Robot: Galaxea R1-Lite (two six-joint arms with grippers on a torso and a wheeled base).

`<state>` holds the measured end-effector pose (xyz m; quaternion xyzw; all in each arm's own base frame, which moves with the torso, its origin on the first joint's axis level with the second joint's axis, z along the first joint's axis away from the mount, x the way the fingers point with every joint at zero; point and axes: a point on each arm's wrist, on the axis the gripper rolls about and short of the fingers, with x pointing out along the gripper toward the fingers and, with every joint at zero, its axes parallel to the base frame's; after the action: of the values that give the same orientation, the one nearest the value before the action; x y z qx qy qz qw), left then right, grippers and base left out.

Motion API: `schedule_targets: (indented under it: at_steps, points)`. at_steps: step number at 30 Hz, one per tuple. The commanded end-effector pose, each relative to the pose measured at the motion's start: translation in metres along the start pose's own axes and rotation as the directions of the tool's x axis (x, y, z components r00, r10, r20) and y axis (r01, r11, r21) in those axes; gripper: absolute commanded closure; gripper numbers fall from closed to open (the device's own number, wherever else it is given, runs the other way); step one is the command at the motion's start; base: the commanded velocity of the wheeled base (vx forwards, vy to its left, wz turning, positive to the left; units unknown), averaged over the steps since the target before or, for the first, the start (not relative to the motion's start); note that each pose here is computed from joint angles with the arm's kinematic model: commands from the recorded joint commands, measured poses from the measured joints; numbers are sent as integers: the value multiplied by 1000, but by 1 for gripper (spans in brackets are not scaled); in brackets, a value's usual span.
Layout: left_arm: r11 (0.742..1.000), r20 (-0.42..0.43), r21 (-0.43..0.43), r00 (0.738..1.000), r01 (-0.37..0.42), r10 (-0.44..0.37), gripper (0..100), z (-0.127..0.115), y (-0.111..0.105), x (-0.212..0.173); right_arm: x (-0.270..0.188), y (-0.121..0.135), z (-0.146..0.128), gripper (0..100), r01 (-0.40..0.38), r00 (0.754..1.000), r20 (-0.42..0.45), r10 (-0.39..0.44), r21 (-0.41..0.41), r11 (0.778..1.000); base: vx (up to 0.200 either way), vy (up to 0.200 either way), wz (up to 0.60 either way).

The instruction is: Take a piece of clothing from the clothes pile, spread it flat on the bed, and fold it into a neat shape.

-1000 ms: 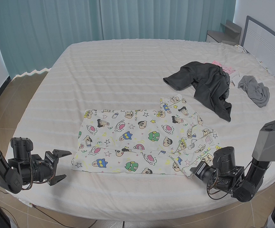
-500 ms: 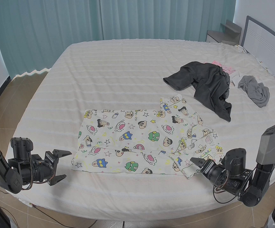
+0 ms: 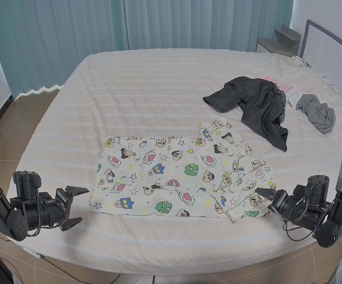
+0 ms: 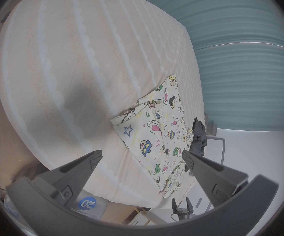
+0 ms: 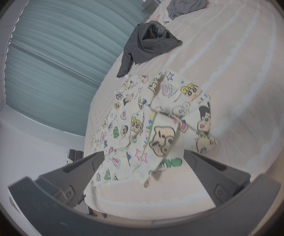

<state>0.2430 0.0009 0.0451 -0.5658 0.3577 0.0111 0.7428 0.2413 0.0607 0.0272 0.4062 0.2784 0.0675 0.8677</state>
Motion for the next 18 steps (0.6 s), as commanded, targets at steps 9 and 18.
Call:
schedule_targets:
  at_steps: [9, 18]
  points:
    - [1000, -1, -1, 1000, -1, 1, 0, 0, 0, 0, 19, -7, 31, 0, -116, 993, -8, 117, -176, 978, 0, 0, 0]
    - [1000, -2, -2, 1000, -2, 2, 0, 0, 1, 1, 53, -13, 37, 0, -123, 992, -35, 119, -347, 930, 0, 0, 0]
